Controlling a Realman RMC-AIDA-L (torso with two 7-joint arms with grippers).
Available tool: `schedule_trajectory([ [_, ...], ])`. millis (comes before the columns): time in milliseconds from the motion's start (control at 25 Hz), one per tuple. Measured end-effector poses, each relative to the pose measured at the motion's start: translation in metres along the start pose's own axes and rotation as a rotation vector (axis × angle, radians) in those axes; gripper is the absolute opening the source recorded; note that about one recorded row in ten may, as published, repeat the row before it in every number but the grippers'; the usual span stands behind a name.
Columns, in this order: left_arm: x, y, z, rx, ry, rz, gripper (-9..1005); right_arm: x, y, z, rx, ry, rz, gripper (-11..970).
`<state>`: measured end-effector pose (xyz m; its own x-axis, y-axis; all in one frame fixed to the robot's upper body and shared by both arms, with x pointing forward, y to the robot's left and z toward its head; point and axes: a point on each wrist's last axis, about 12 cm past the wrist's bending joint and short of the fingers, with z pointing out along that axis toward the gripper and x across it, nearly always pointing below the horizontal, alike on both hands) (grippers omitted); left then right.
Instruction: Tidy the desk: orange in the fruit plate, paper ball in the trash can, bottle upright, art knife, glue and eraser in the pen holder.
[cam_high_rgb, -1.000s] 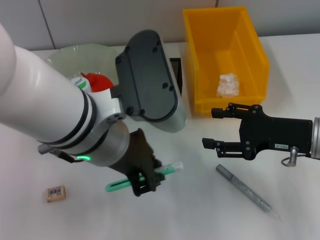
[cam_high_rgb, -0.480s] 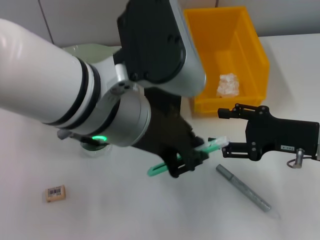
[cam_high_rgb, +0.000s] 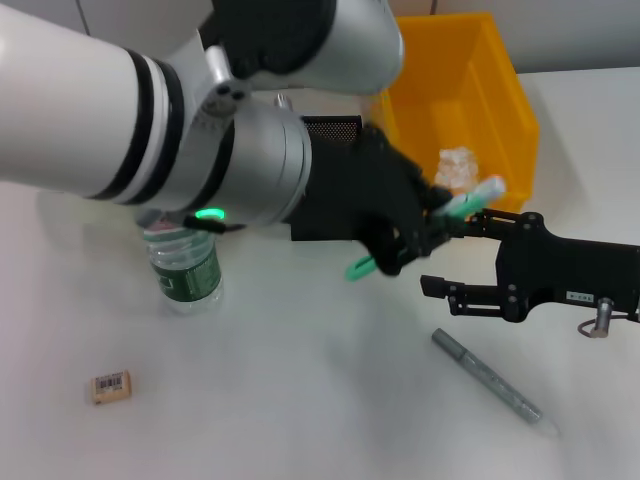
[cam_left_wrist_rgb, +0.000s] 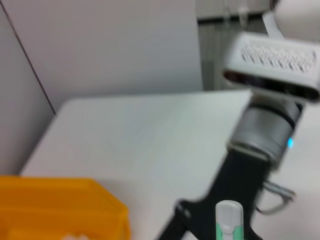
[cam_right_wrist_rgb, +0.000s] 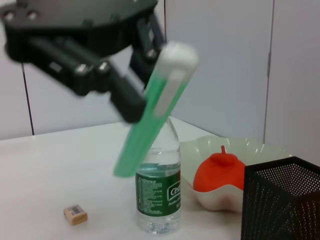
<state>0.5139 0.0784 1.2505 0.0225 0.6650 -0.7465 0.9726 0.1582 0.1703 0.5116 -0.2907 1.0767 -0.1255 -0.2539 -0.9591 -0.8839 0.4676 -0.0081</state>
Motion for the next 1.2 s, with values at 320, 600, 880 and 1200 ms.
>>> schedule_trajectory([
  [320,-0.003,0.014,-0.006,-0.116,-0.134,-0.002,230,0.001,-0.001,-0.003,0.013,-0.001,0.010,764],
  [600,0.006,0.029,-0.008,-0.235,-0.283,-0.032,234,0.002,0.000,-0.004,0.013,0.000,0.016,764],
  [880,0.014,0.041,0.002,-0.297,-0.337,-0.075,239,0.002,0.000,-0.004,0.014,-0.003,0.017,764],
  [1200,0.025,0.051,0.017,-0.328,-0.399,-0.111,244,0.004,0.002,-0.004,0.017,-0.004,0.026,764],
])
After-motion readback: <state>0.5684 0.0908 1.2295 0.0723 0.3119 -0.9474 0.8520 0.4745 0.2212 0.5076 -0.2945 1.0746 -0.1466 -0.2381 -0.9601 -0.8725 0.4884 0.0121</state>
